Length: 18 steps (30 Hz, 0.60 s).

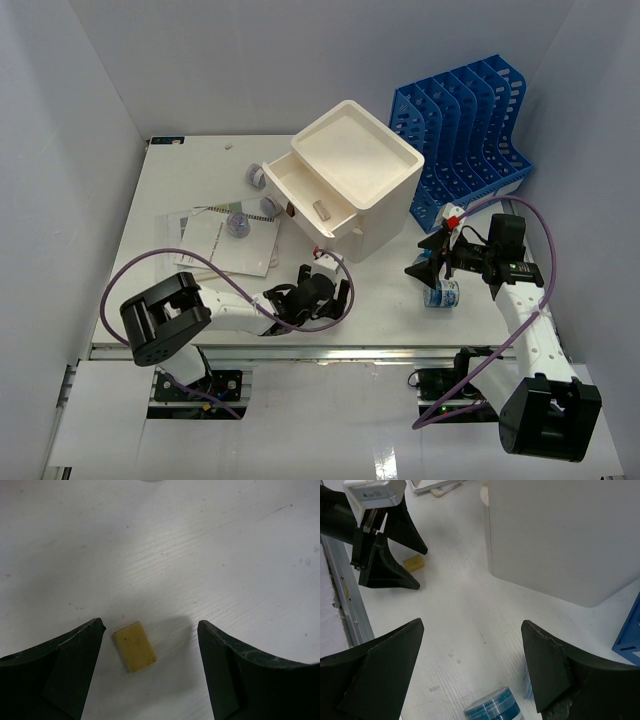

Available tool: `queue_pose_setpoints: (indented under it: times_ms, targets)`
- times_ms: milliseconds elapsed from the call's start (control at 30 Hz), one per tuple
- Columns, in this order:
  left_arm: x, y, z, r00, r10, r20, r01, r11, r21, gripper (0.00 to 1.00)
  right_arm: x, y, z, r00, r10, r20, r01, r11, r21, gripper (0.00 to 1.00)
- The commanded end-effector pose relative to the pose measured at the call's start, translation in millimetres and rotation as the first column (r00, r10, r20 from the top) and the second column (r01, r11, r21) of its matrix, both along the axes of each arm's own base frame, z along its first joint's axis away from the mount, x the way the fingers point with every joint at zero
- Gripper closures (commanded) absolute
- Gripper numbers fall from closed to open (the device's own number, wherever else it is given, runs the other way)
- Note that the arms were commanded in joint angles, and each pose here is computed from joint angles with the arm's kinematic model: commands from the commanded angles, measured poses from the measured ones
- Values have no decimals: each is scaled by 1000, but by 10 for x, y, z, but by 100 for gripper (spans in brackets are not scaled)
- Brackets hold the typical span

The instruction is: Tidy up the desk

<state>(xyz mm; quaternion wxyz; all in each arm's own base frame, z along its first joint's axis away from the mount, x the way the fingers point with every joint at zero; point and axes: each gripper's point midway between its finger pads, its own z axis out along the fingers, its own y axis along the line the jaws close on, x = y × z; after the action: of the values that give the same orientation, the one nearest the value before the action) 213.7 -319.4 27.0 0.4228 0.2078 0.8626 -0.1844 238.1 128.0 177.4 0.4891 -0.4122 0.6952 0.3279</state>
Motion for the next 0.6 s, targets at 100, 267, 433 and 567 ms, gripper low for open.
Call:
queue_pose_setpoints:
  times_ms: [100,267,433,567]
  targets:
    - [-325,616,-416,928,285,-241,-251,955,160,14,19,8,88,999,11,39,-11,1000,9,14]
    - [-334,610,-563,902,336,-270,-288,936,202,23,23,2,92,999,7,43,-7,1000,5,14]
    - [-343,580,-636,890,352,-289,-295,929,224,41,24,-6,99,999,2,47,-2,1000,3,14]
    - [-374,613,-639,890,355,-287,-293,926,237,60,17,-3,113,999,4,52,-5,1000,5,14]
